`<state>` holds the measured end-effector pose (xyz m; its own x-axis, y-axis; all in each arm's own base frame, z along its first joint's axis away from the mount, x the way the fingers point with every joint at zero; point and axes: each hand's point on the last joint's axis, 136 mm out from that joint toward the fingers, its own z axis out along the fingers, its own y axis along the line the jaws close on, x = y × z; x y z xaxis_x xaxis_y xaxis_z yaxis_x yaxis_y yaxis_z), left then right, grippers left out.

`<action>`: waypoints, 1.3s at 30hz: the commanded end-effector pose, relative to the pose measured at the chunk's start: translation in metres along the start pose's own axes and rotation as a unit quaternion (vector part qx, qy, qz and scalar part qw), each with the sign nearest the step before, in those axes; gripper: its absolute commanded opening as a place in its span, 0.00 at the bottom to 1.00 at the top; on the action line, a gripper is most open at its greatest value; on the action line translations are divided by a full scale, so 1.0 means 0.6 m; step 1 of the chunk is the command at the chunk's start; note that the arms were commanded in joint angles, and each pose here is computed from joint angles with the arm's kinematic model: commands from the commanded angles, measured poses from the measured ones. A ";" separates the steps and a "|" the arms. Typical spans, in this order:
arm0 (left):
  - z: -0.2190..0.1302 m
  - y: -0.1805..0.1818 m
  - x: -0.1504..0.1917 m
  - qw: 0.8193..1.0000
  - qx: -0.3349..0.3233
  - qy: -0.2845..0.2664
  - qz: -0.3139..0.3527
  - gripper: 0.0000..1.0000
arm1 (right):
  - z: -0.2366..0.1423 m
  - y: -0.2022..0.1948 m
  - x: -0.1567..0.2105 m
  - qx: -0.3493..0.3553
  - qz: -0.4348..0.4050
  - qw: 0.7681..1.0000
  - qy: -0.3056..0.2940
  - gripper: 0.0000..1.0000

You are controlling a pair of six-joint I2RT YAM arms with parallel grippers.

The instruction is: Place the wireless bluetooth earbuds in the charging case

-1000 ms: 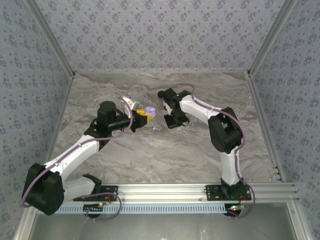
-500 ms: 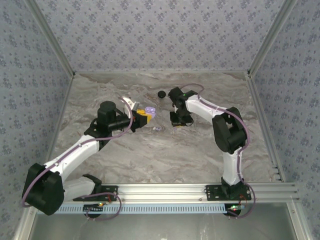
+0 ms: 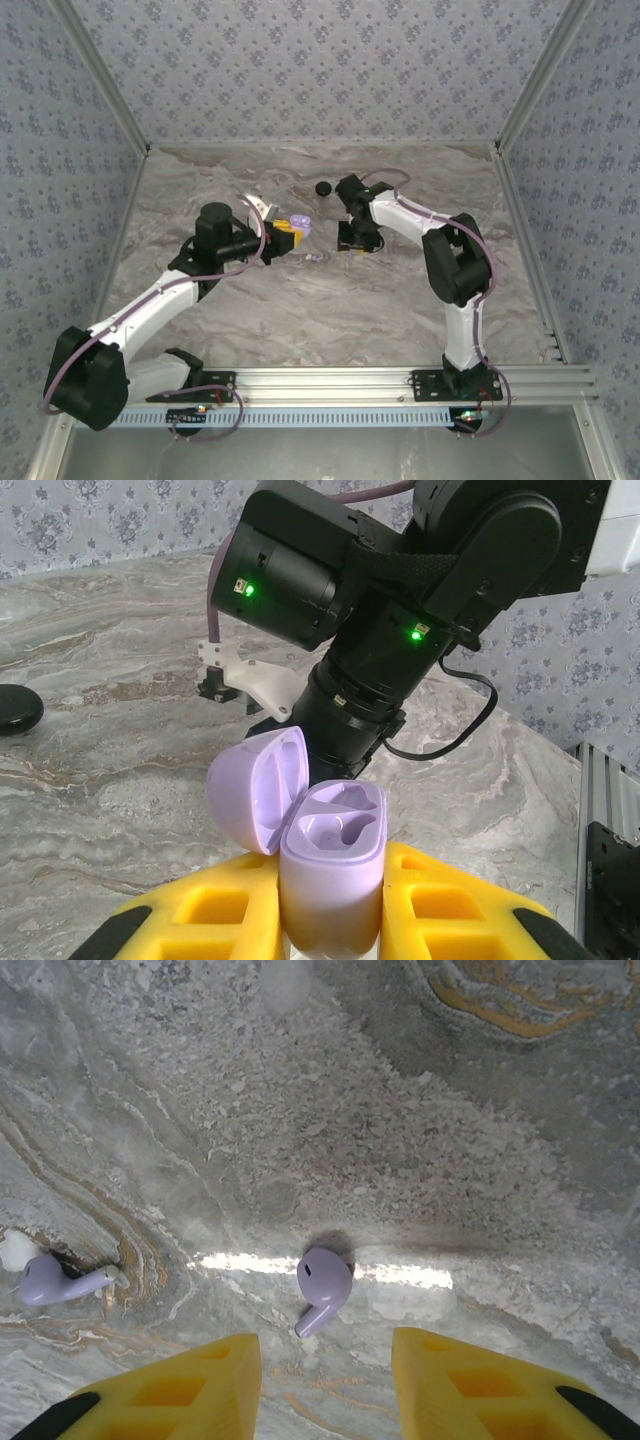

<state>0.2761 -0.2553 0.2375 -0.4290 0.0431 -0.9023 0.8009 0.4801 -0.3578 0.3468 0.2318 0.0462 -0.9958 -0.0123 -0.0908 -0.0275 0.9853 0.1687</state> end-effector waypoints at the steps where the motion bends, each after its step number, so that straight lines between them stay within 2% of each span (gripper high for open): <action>1: -0.008 -0.011 -0.012 1.000 0.002 -0.012 0.013 0.22 | 0.010 -0.002 0.003 0.017 0.007 1.000 0.012 0.41; 17: -0.008 -0.010 -0.011 1.000 0.002 -0.011 0.013 0.22 | 0.040 0.000 -0.014 0.033 -0.004 0.999 0.023 0.33; 25: -0.007 -0.009 -0.011 1.000 0.000 -0.010 0.012 0.22 | 0.042 0.013 -0.013 0.039 -0.066 0.996 0.036 0.24; 33: -0.006 -0.008 -0.010 1.000 0.001 -0.009 0.009 0.22 | 0.039 0.012 -0.004 0.065 -0.111 0.991 0.042 0.25; 39: -0.007 -0.009 -0.011 1.000 0.001 -0.010 0.009 0.22 | 0.022 0.018 -0.010 0.063 -0.102 0.993 0.025 0.36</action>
<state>0.2765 -0.2549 0.2367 -0.4315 0.0440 -0.9011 0.7984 0.4836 -0.3587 0.3520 0.2478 0.0224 -0.9741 -0.2213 -0.0458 -0.2236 0.9732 0.0535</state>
